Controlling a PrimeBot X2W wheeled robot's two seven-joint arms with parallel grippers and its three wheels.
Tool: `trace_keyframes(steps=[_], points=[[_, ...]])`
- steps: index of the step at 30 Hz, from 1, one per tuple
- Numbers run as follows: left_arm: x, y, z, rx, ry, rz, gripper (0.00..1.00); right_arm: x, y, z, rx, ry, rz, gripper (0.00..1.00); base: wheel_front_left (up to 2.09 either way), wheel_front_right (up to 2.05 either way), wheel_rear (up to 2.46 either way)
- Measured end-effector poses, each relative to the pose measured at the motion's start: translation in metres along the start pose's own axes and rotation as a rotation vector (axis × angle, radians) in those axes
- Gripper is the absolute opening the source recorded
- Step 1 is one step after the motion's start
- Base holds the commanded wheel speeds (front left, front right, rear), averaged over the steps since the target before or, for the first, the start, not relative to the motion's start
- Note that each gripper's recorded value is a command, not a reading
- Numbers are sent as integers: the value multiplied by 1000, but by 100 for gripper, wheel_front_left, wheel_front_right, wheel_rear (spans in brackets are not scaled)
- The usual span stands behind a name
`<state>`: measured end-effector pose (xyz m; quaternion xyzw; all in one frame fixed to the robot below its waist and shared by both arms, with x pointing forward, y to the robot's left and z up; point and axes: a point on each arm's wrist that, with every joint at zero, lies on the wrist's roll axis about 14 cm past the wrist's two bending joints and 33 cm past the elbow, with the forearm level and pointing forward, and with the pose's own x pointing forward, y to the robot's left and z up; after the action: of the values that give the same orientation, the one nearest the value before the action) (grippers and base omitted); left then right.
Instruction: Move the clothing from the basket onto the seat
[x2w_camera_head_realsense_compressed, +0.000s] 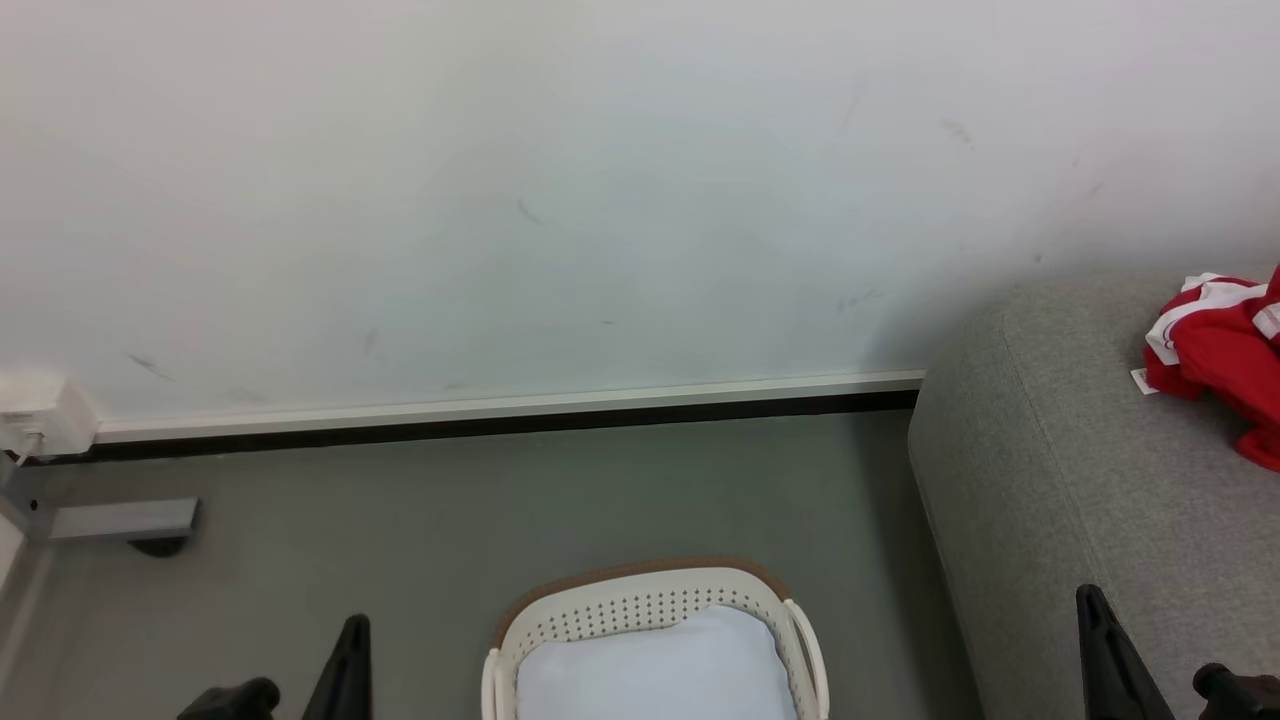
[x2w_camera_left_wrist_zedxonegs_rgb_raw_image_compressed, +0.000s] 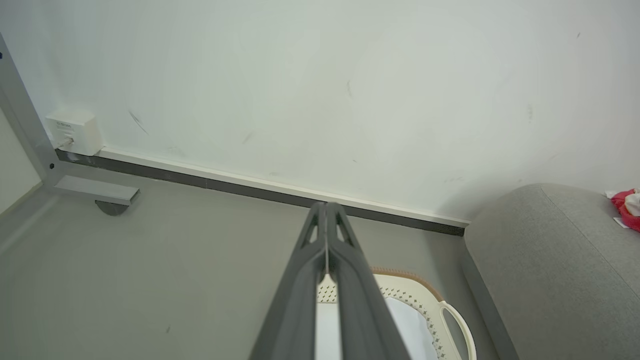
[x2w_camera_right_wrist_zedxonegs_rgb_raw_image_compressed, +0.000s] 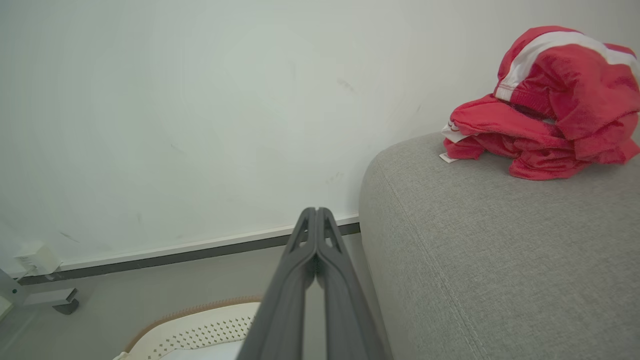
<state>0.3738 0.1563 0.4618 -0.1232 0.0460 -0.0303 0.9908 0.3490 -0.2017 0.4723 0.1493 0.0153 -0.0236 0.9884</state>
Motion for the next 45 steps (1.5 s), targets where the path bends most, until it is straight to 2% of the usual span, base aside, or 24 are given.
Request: trace_keyframes(steps=[21, 45], points=[[3, 11, 9, -364, -4, 56, 0, 6, -7, 2, 343, 13, -56, 0, 0, 0, 0], [6, 20, 17, -687, -14, 74, 0, 17, -6, 11, 655, 9, -57, 0, 0, 0, 0]])
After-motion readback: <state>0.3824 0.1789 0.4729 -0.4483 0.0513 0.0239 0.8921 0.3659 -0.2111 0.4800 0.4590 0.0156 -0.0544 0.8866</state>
